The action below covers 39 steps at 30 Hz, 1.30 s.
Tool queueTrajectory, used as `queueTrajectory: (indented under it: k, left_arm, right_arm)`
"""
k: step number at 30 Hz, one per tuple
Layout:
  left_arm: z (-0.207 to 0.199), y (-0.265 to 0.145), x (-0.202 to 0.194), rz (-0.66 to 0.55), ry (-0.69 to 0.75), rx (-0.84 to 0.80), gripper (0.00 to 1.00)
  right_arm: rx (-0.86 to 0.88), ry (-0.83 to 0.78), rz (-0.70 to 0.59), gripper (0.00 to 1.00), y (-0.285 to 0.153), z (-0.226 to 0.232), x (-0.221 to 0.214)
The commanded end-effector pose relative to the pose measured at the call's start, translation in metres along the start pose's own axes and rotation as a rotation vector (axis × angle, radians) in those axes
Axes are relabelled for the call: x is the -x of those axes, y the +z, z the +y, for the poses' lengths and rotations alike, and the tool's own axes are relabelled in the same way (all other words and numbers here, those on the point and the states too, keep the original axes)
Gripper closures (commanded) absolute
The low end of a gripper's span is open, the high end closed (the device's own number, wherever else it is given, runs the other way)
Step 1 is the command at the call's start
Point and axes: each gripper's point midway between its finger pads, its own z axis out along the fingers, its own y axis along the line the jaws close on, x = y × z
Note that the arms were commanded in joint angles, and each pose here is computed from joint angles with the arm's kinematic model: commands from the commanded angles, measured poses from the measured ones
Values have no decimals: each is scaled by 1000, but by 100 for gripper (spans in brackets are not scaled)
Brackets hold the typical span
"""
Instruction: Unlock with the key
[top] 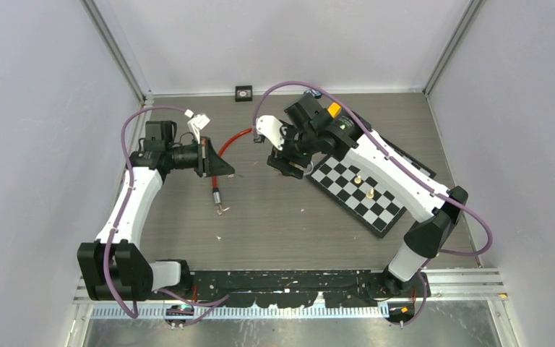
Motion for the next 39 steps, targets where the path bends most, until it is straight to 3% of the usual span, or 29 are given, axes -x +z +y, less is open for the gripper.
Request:
queueTrajectory:
  k: [1, 9, 16, 23, 39]
  left_arm:
    - [-9, -7, 9, -35, 43, 12, 100]
    - [-40, -21, 20, -57, 25, 8, 100]
    - [-78, -32, 18, -35, -80, -67, 100]
    - [-100, -43, 0, 8, -151, -58, 100]
    - [-114, -54, 5, -25, -72, -11, 100]
  right_arm:
    - [28, -7, -166, 99, -23, 2, 46]
    - [-51, -153, -229, 99, -25, 28, 81]
    - [-55, -288, -274, 99, -21, 61, 111]
    - [-109, -312, -303, 99, -26, 64, 123]
    - [-173, -264, -318, 99, -38, 58, 117]
